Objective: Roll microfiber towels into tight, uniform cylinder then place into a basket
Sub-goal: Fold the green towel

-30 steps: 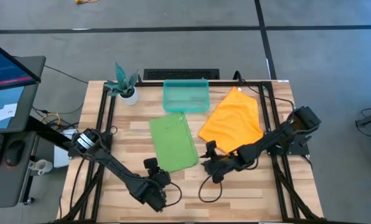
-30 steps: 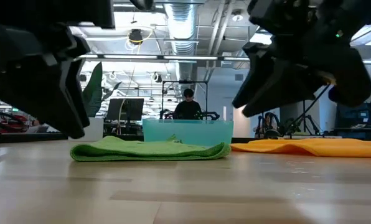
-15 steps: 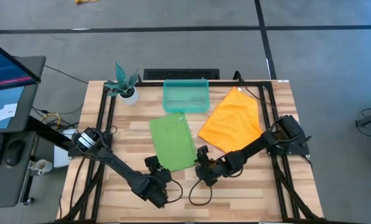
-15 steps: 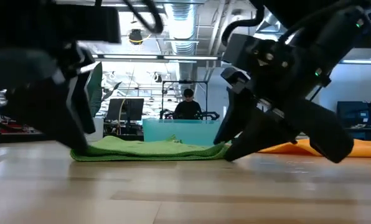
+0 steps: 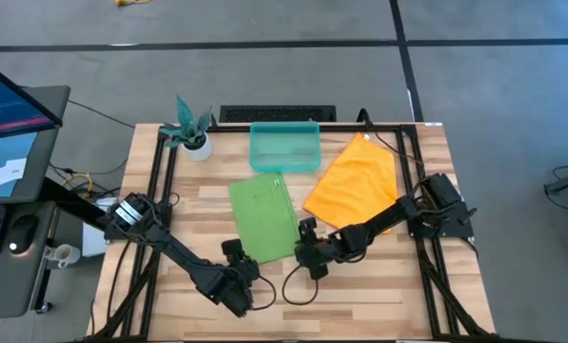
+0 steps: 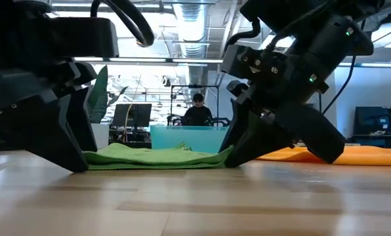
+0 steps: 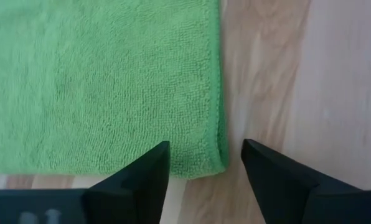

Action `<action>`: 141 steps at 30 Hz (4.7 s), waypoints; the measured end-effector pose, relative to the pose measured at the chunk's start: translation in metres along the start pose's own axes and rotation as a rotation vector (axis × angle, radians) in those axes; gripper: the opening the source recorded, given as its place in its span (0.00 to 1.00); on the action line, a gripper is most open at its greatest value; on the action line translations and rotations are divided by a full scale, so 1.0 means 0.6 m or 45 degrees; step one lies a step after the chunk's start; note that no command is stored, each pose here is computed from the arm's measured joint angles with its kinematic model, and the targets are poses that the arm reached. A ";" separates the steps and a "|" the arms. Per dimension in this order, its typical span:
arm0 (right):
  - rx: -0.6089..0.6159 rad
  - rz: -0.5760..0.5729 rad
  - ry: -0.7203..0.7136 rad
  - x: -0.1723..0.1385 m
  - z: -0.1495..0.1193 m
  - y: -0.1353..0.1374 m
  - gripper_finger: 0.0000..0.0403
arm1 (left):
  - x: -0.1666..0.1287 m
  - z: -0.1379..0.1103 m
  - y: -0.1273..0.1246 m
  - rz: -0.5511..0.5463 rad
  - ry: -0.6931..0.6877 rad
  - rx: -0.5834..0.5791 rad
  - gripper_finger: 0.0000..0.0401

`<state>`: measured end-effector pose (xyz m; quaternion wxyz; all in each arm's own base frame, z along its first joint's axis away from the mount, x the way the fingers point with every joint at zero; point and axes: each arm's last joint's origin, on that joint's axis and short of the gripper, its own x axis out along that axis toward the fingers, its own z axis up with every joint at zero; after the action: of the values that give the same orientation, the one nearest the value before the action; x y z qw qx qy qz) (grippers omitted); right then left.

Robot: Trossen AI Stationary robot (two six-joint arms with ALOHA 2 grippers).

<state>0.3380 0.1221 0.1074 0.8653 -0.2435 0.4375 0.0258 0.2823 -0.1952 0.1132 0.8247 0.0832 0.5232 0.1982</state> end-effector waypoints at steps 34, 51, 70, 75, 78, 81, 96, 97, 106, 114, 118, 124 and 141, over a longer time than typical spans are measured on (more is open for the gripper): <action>-0.324 0.055 0.028 -0.065 0.065 0.056 0.04 | -0.078 0.043 -0.035 -0.047 -0.085 0.185 0.00; -0.472 -0.139 0.066 -0.174 0.117 0.125 0.02 | -0.190 0.051 -0.067 -0.139 -0.182 0.073 0.00; -0.112 -0.373 0.243 -0.128 0.111 0.024 0.03 | -0.178 0.076 -0.013 0.142 -0.158 -0.171 0.00; 0.026 -0.392 0.304 -0.088 0.091 -0.025 0.06 | -0.147 0.094 0.016 0.210 -0.071 -0.220 0.00; 0.094 -0.372 0.296 -0.070 0.083 -0.043 0.05 | -0.123 0.094 0.031 0.226 0.048 -0.259 0.00; 0.134 -0.371 0.269 -0.057 0.077 -0.051 0.03 | -0.101 0.091 0.044 0.248 0.137 -0.289 0.00; 0.358 -0.382 0.192 -0.033 0.076 -0.098 0.03 | -0.063 0.093 0.090 0.369 0.328 -0.274 0.01; 0.360 -0.384 0.193 -0.032 0.075 -0.099 0.03 | -0.062 0.094 0.093 0.371 0.333 -0.261 0.01; 0.400 -0.393 0.191 -0.030 0.074 -0.106 0.03 | -0.047 0.105 0.112 0.363 0.404 -0.242 0.02; 0.414 -0.398 0.190 -0.029 0.073 -0.110 0.05 | -0.043 0.109 0.117 0.366 0.411 -0.215 0.02; 0.442 -0.414 0.196 -0.024 0.070 -0.124 0.03 | -0.043 0.109 0.117 0.367 0.408 -0.215 0.02; 0.475 -0.413 0.190 -0.019 0.068 -0.138 0.04 | -0.043 0.109 0.118 0.379 0.391 -0.213 0.02; 0.497 -0.378 0.198 -0.015 0.065 -0.147 0.05 | -0.047 0.104 0.118 0.334 0.508 -0.199 0.32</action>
<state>0.3841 0.0630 0.1689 0.8540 -0.1346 0.4588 -0.2051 0.3104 -0.1382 0.1883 0.6761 0.0458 0.6435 0.3560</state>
